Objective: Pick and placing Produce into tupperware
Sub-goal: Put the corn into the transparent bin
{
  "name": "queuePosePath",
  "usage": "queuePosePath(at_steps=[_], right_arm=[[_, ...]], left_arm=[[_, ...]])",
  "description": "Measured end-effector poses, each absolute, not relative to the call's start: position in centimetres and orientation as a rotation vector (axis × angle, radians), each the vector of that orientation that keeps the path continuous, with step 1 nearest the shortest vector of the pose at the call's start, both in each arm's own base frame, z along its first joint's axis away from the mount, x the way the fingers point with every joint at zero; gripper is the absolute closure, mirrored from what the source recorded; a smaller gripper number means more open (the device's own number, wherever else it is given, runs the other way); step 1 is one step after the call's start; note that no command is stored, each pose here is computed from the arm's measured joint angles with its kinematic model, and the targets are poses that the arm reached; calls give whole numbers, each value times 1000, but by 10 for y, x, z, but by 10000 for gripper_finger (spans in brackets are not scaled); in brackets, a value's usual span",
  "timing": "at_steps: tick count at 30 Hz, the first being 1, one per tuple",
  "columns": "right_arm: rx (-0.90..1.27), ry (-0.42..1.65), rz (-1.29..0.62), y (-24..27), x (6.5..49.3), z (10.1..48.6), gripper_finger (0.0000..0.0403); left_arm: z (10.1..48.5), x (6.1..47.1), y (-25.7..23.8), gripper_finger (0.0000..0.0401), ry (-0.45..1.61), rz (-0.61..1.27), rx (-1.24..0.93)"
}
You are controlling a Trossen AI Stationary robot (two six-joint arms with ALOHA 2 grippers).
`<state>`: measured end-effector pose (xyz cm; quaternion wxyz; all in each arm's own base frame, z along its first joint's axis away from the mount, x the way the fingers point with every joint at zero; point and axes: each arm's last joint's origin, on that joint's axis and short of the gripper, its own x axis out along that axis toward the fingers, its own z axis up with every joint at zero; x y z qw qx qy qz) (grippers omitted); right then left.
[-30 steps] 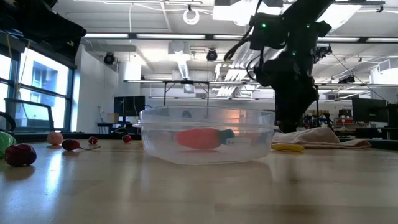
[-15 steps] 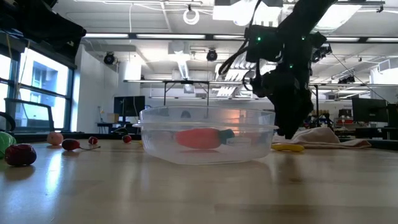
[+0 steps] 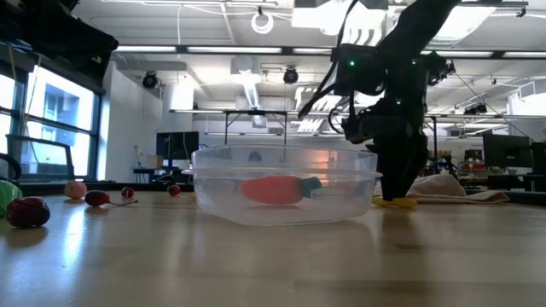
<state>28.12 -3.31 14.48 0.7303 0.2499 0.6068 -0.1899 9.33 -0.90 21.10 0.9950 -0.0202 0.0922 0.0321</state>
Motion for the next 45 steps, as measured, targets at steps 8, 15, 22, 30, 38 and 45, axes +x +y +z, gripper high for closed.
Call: queuePosePath(at_steps=[8, 15, 22, 30, 38, 45], right_arm=[[537, 1355, -434, -34, 283, 137, 197], [526, 1356, -451, -34, 284, 136, 212], [525, 1359, -453, -34, 284, 135, 232], [519, 1363, -453, -34, 283, 135, 268], [508, 1367, -467, -35, 283, 134, 296], [505, 1368, -471, -35, 282, 134, 326]], left_arm=[[211, 93, -9, 380, 185, 65, -40], [211, 93, -9, 380, 185, 64, -40], [211, 93, -9, 380, 185, 64, -40], [211, 93, -9, 380, 185, 65, -40], [211, 93, -9, 380, 185, 65, -40], [211, 93, -9, 380, 185, 65, -40]])
